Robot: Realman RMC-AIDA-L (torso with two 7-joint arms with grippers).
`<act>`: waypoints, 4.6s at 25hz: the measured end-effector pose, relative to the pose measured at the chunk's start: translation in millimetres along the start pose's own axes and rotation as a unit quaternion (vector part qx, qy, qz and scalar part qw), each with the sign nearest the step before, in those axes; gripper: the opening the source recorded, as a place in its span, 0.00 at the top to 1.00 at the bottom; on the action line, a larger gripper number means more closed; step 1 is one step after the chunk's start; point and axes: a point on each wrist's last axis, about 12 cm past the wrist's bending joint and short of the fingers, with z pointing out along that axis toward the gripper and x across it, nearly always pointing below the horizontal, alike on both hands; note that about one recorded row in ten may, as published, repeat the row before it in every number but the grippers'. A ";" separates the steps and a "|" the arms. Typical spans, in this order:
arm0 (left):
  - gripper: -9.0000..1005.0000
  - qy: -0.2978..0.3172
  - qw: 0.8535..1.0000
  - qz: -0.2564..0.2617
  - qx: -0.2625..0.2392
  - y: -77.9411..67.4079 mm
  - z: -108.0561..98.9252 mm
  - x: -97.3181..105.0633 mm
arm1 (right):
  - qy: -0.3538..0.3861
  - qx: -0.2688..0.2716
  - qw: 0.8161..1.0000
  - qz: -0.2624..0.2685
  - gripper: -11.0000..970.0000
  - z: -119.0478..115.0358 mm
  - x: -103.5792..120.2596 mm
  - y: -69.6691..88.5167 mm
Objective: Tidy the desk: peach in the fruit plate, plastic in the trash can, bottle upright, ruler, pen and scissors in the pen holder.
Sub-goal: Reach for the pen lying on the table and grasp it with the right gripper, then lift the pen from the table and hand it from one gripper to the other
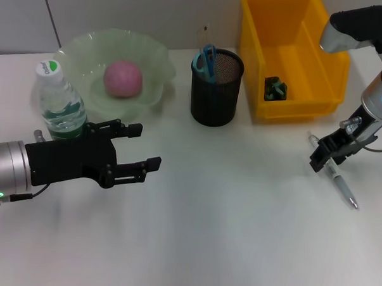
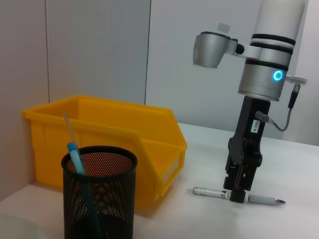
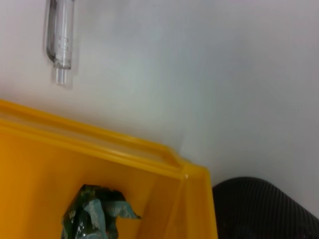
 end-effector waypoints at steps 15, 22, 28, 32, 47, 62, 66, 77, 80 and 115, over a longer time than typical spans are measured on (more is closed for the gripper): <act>0.28 -0.001 1.000 -0.001 0.001 -0.7 -0.6 0.6 | 0.012 0.008 1.000 -0.002 0.52 3.7 2.6 0.8; 0.29 0.000 1.000 -0.001 0.002 -1.1 -0.6 0.9 | 0.015 0.011 1.000 -0.003 0.55 4.8 3.5 1.1; 0.29 -0.001 1.000 -0.001 0.002 -1.1 -0.6 0.8 | 0.015 0.011 1.000 -0.002 0.68 5.2 4.1 0.7; 0.29 -0.001 1.000 -0.001 0.002 -1.0 -0.7 0.8 | 0.015 0.011 1.000 -0.002 0.68 5.2 4.1 0.7; 0.29 -0.001 1.000 -0.001 0.003 -0.9 -0.2 0.3 | 0.017 0.015 1.000 -0.003 0.69 7.9 6.0 -0.1; 0.30 -0.001 1.000 -0.001 0.002 -0.7 -0.4 0.2 | 0.018 0.016 1.000 -0.003 0.74 8.9 7.4 -0.8; 0.30 -0.001 1.000 -0.001 0.002 -0.7 -0.4 0.2 | 0.020 0.018 1.000 -0.003 0.78 9.4 7.8 -0.8; 0.30 -0.002 1.000 -0.001 0.002 -0.7 -0.4 0.1 | -0.011 0.016 1.000 -0.005 0.85 -0.3 2.6 -0.3; 0.30 -0.002 1.000 -0.001 0.001 -0.5 -0.8 0.0 | -0.040 0.000 0.999 -0.033 0.85 -9.4 -0.5 9.7; 0.31 -0.002 1.000 0.004 -0.004 -1.0 -4.3 2.0 | -0.586 -0.175 0.774 -0.165 0.86 -30.6 48.5 -3.3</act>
